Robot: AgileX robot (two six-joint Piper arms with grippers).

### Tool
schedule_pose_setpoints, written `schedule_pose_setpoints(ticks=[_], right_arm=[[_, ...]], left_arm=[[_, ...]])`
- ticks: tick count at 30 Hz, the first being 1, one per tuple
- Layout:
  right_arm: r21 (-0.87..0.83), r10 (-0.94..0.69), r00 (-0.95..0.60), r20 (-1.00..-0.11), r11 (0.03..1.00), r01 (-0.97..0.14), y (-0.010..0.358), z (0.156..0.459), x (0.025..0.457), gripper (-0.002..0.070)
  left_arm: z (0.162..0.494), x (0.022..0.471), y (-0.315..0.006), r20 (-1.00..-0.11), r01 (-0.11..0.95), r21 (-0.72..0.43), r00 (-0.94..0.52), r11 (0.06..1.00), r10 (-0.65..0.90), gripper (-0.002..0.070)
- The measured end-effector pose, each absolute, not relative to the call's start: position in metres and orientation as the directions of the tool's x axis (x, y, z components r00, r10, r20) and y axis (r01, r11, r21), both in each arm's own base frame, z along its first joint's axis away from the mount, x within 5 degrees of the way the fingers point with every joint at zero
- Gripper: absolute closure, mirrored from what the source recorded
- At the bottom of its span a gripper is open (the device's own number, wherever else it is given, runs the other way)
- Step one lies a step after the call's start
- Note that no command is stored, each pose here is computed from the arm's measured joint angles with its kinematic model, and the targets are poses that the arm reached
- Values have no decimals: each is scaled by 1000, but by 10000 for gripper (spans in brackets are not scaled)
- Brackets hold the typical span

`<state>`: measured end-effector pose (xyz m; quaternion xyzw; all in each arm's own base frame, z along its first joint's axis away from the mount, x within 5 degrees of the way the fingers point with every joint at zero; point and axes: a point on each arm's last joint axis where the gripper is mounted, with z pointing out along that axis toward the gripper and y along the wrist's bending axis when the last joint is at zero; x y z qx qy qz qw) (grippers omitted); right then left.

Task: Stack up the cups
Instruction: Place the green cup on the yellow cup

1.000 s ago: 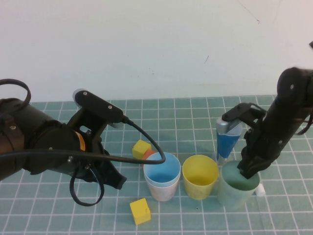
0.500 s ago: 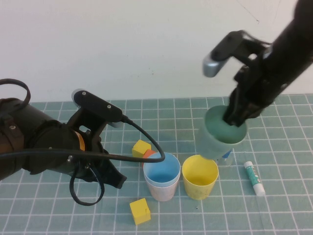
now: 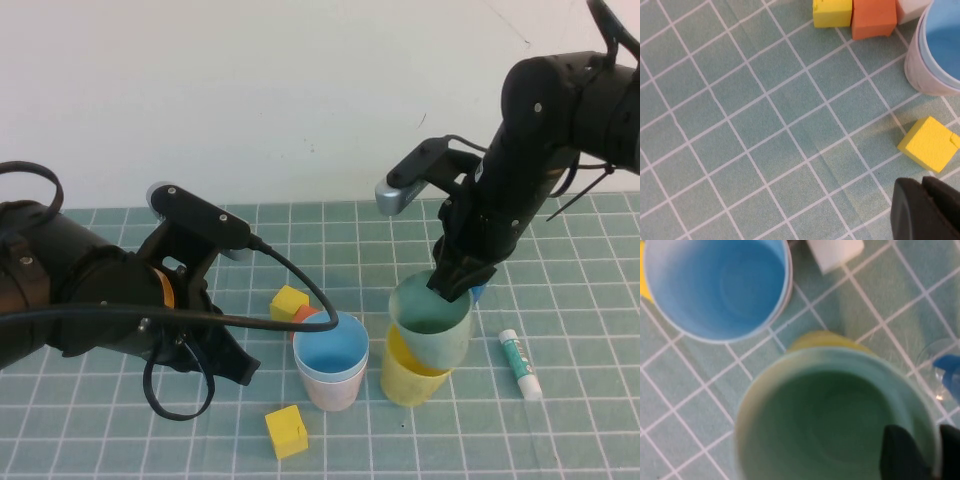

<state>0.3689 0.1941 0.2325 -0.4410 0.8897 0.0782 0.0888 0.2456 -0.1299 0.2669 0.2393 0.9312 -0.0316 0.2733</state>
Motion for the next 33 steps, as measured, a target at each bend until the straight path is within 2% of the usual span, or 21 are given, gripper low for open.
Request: schedule_pose_setpoints(ticks=[2,5,16,19,23,25,33], right_arm=[[61,-766,-597,-240,601,-797,195,232,370,506],[64,-762,-603,-236,607,-792,196,228,371,473],[73,-753,-619,-224,620,-781,196,224,372,461],[71,-752,-619,-228,621,-781,196,224,373,493],[68,-743,-621,-250,626,-777,198,224,374,622],[80,-735,-623,-267,627,-775,200,225,375,650],[116,-720,-616,-318,615,-780,205,226,375,657]], left_arm=[[267,246,-130,-524,463,72,-736,883,428,676],[267,246,-130,-524,463,72,-736,883,428,676],[267,246,-130,-524,459,69,-738,886,424,676],[267,246,-130,-524,459,69,-738,886,424,676],[267,246,-130,-524,459,69,-738,886,424,676],[267,246,-130,-524,459,69,-738,886,424,676],[267,246,-130,-524,459,69,-738,886,424,676]])
